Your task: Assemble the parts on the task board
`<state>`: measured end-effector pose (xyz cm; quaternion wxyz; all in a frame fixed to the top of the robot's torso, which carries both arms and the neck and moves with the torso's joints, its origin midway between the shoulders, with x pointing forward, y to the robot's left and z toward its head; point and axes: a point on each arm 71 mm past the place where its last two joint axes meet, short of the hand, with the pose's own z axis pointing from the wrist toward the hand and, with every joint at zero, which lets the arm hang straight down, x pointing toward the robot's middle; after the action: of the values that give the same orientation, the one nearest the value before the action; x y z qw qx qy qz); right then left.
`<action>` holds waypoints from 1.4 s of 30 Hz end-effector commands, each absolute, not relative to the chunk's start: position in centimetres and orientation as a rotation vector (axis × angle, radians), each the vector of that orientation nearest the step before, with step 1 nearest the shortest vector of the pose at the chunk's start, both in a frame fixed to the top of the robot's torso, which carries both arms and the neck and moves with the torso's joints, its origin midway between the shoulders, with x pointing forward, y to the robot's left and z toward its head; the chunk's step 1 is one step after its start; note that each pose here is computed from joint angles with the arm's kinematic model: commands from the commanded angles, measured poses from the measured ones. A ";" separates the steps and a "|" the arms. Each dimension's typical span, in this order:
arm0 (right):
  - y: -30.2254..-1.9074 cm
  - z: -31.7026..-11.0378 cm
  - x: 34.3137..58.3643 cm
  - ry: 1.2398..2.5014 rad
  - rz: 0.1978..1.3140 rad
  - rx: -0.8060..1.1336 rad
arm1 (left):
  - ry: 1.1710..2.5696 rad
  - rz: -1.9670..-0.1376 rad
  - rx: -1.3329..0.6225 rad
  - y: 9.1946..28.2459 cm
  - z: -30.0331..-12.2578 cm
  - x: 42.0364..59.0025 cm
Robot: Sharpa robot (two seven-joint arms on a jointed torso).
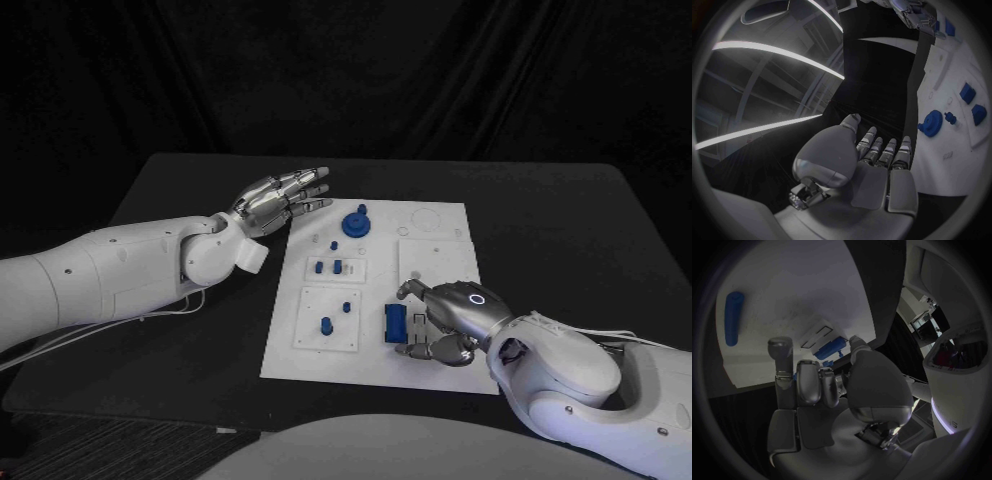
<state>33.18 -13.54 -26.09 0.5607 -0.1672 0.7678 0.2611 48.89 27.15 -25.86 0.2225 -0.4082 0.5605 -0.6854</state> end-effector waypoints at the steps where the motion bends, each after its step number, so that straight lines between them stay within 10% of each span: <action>1: -13.9 -25.2 33.0 1.728 0.661 -0.340 | 1.536 -1.917 -1.129 27.0 -25.8 48.8; 11: -17.4 -21.2 35.0 1.645 0.702 -0.151 | 1.531 -1.914 -1.128 27.0 -25.8 48.8; 20: -22.0 -19.3 38.5 1.920 0.398 -0.054 | 1.523 -1.924 -1.123 26.7 -25.7 48.8; 42: -24.4 -20.6 40.2 2.259 0.135 -0.137 | 1.518 -1.933 -1.118 26.3 -25.7 48.8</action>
<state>40.44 -24.21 -20.26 0.4467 -0.0536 0.8901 0.0732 48.82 26.45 -25.84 0.2177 -0.4052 0.5588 -0.6900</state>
